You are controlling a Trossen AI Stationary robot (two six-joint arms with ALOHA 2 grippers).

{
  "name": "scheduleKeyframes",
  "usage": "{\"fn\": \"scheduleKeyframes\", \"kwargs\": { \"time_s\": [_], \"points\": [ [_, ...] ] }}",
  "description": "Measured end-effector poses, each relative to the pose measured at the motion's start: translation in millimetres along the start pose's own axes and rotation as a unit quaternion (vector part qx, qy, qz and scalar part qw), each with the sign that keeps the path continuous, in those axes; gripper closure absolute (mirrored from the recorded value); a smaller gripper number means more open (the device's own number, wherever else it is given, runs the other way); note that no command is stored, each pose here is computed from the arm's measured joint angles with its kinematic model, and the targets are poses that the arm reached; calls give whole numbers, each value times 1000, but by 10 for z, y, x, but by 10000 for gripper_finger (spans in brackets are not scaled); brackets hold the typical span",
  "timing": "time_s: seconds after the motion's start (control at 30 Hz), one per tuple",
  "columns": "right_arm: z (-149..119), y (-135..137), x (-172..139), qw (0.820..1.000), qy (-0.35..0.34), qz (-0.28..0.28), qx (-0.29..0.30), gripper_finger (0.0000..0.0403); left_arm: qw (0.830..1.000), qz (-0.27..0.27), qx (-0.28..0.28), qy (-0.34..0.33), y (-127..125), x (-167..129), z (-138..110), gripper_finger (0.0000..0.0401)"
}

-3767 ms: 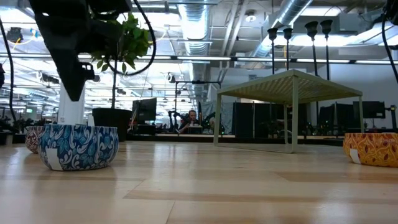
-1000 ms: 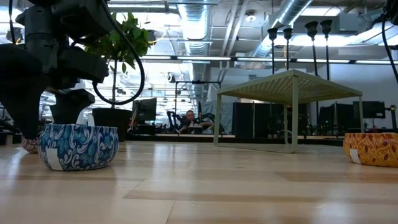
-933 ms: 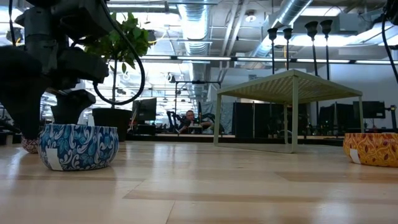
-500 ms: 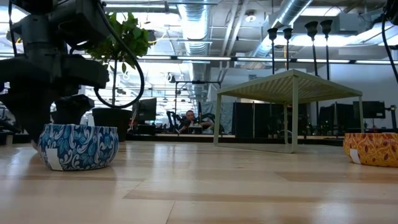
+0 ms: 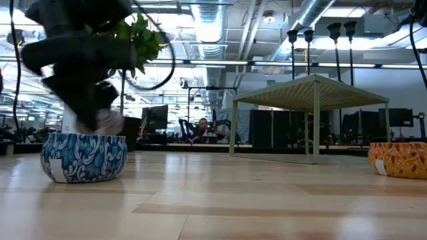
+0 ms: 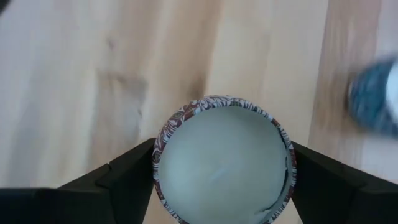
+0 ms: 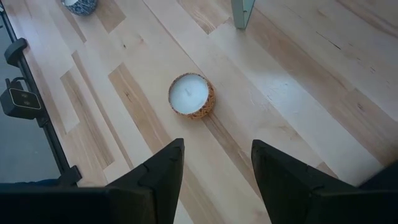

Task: Pick & Place candle stick holders
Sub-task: Put the red scented candle on the shelf

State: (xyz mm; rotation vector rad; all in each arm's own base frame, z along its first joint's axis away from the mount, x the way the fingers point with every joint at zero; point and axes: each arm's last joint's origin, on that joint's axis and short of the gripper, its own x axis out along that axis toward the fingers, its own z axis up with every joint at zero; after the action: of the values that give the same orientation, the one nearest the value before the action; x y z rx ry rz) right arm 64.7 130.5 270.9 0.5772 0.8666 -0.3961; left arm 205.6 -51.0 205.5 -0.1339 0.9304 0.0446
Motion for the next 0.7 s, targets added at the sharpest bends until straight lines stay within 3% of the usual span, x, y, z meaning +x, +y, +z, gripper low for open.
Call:
{"fn": "scheduleKeyframes", "kwargs": {
  "time_s": [0.3,0.7],
  "points": [
    [0,0,0,1000,0,0,0,223,990,66,-70,-105,236,-266,533,92],
    [2,-3,0,1000,0,-1,-1,223,943,141,-122,-277,774,-631,1255,91]
  ]
}}
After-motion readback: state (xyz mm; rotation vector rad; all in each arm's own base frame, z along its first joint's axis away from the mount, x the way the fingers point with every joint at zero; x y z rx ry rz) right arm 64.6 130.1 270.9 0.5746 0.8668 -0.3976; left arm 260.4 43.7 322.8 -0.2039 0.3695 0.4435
